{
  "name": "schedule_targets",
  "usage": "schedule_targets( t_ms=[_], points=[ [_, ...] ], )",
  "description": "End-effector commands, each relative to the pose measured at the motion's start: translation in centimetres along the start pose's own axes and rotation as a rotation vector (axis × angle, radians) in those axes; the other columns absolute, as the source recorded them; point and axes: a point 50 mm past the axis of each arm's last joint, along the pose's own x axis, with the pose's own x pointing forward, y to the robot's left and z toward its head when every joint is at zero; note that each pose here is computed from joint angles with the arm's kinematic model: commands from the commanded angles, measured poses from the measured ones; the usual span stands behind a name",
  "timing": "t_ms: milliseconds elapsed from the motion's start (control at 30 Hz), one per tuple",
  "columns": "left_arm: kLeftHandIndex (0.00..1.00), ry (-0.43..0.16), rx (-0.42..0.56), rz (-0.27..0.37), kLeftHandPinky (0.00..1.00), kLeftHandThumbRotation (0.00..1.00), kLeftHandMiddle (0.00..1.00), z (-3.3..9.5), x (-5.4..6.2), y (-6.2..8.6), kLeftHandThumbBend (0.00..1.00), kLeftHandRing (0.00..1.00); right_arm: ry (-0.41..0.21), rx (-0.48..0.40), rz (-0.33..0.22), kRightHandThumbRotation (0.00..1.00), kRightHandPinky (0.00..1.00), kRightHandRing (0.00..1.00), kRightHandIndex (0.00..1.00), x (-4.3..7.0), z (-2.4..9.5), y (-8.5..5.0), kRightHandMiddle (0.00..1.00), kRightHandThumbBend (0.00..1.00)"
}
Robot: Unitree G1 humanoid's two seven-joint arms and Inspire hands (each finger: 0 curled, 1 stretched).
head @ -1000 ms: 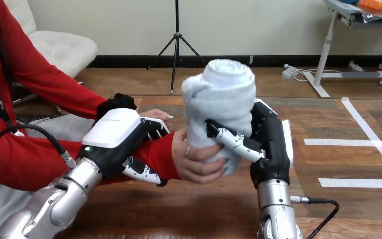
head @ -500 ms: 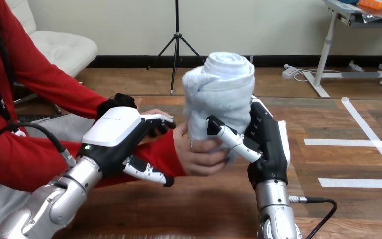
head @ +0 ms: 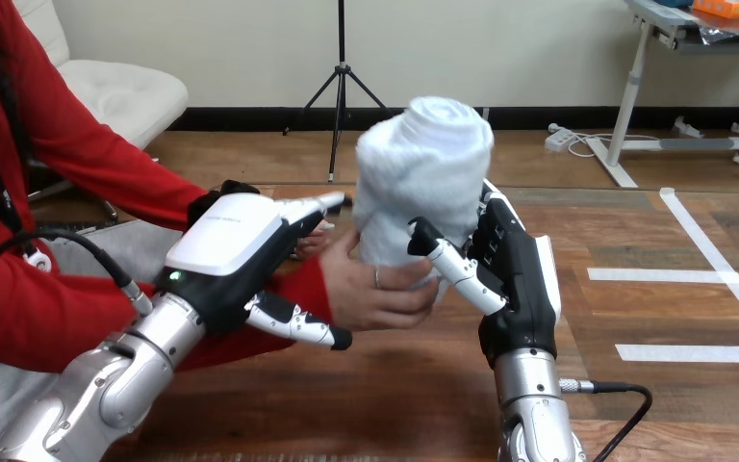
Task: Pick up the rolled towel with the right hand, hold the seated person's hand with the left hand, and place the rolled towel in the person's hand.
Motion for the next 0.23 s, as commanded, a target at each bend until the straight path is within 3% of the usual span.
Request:
schedule_targets(
  t_ms=[0, 200],
  points=[
    [0.99, -0.007, 0.025, 0.063, 0.96, 0.44, 0.95, 0.06, -0.02, 1.58, 1.0, 0.95, -0.069, 0.032, 0.011, 0.52, 0.75, 0.79, 0.87, 1.51, 1.7, 1.13, 0.8, 1.0],
    [1.0, -0.003, 0.011, 0.06, 0.98, 0.47, 0.99, 0.15, -0.36, 1.39, 1.0, 0.98, -0.063, 0.012, 0.017, 0.56, 0.76, 0.8, 0.89, 1.46, 1.59, 0.74, 0.81, 1.0]
  ],
)
